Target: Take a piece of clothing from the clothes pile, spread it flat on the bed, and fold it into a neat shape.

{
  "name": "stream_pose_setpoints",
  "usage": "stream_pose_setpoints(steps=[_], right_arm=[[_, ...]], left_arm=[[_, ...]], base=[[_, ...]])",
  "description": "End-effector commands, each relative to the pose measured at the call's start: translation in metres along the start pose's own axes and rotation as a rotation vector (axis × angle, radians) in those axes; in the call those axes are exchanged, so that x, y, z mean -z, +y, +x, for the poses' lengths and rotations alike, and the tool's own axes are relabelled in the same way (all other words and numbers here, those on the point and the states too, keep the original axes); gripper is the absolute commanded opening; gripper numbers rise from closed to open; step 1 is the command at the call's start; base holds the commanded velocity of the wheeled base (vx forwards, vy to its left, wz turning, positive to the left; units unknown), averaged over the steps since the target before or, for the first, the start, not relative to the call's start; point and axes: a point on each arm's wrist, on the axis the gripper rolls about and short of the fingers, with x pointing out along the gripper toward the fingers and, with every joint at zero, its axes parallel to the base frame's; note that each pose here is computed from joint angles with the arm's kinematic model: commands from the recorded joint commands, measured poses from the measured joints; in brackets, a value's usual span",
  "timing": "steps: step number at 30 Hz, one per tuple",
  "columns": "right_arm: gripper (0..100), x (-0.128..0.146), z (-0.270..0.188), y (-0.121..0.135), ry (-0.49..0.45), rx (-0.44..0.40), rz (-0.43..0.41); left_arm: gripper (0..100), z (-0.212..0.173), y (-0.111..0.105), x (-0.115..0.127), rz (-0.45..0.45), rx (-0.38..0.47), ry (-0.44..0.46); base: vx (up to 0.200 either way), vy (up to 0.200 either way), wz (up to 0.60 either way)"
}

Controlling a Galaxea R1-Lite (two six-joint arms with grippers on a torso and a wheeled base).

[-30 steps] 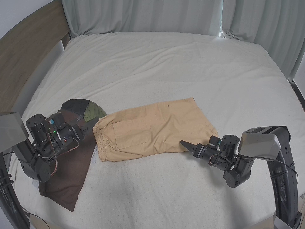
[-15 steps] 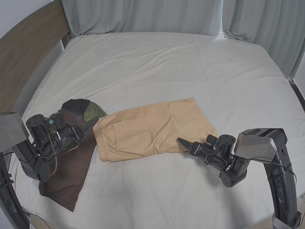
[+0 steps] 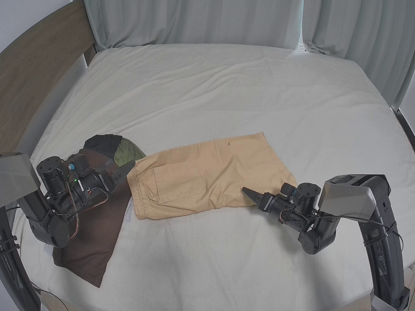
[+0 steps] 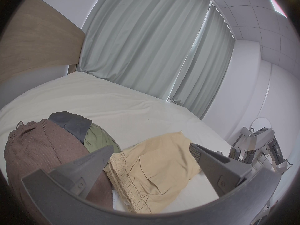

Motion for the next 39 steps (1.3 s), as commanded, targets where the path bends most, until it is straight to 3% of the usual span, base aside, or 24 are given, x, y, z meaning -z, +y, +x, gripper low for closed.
stream_pose_setpoints(steps=[1, 18, 23, 32, 39], right_arm=[[0, 0.002, 0.000, -0.001, 0.004, 0.003, 0.002], [0, 0.003, 0.000, -0.001, 0.004, 0.011, 0.000], [0, 0.009, -0.013, -0.002, 0.046, 0.039, -0.008], [0, -0.010, -0.040, 0.032, 0.054, 0.017, -0.026], [0, 0.001, -0.061, 0.031, 0.120, 0.063, -0.026]], left_arm=[[100, 0.000, 0.000, 0.000, -0.001, 0.000, 0.001], [100, 0.000, 0.000, 0.000, 0.000, 0.000, -0.001], [100, 0.000, 0.000, 0.001, -0.002, -0.001, 0.002], [100, -0.001, -0.001, 0.000, 0.001, 0.000, -0.001], [100, -0.001, -0.001, -0.001, 0.001, 0.001, -0.003]], base=[[0.000, 0.000, 0.00], [0.000, 0.000, 0.00], [0.000, 0.000, 0.00], [0.000, 0.000, 0.00], [0.000, 0.000, 0.00]])
